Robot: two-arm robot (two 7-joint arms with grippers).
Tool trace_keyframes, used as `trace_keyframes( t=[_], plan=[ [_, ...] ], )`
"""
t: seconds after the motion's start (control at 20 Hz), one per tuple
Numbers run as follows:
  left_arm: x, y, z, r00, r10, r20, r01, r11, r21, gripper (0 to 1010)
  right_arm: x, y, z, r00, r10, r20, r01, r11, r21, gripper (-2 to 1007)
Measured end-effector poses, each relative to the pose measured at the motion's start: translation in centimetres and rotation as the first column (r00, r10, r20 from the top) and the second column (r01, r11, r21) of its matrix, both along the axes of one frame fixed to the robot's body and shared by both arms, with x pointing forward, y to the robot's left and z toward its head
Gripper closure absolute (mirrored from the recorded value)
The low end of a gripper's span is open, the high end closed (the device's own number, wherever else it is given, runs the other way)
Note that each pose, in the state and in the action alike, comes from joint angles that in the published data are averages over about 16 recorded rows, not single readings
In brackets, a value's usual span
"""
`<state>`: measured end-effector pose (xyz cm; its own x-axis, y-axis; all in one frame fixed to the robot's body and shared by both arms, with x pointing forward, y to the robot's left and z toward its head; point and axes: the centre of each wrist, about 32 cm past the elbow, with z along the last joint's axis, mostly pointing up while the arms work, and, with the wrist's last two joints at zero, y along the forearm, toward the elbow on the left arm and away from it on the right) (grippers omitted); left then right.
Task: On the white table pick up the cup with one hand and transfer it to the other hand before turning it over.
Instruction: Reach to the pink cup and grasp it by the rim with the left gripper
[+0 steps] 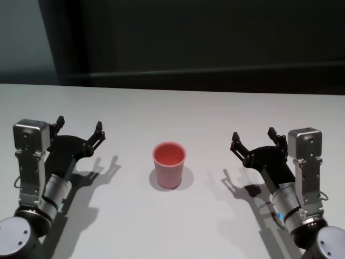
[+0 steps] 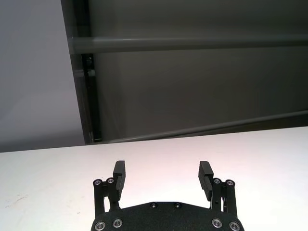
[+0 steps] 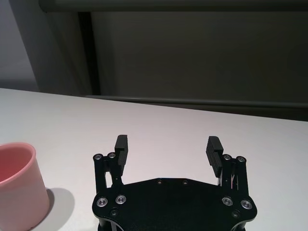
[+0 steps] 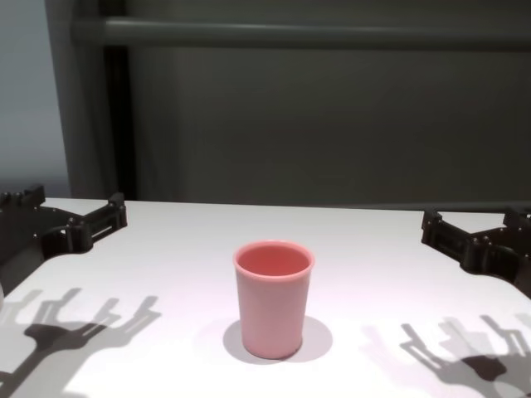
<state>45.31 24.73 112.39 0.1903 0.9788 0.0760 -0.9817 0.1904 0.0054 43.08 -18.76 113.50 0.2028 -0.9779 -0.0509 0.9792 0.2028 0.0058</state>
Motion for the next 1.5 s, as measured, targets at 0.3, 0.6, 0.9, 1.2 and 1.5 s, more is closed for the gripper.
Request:
trace_keyframes(
  t=[0.3,0.6,0.9,1.2,1.5],
  plan=[
    [0.00,0.00,0.00,1.0000,0.000,0.000,0.000,1.000,0.000,9,0.00,0.00,0.00,1.0000,0.000,0.000,0.000,1.0000,0.000,5],
    [0.00,0.00,0.00,1.0000,0.000,0.000,0.000,1.000,0.000,9,0.00,0.00,0.00,1.0000,0.000,0.000,0.000,1.0000,0.000,5],
    [0.00,0.00,0.00,1.0000,0.000,0.000,0.000,1.000,0.000,9,0.00,0.00,0.00,1.0000,0.000,0.000,0.000,1.0000,0.000,5],
    [0.00,0.00,0.00,1.0000,0.000,0.000,0.000,1.000,0.000,9,0.00,0.00,0.00,1.0000,0.000,0.000,0.000,1.0000,0.000,5],
    [0.00,0.00,0.00,1.0000,0.000,0.000,0.000,1.000,0.000,9,0.00,0.00,0.00,1.0000,0.000,0.000,0.000,1.0000,0.000,5]
  ],
)
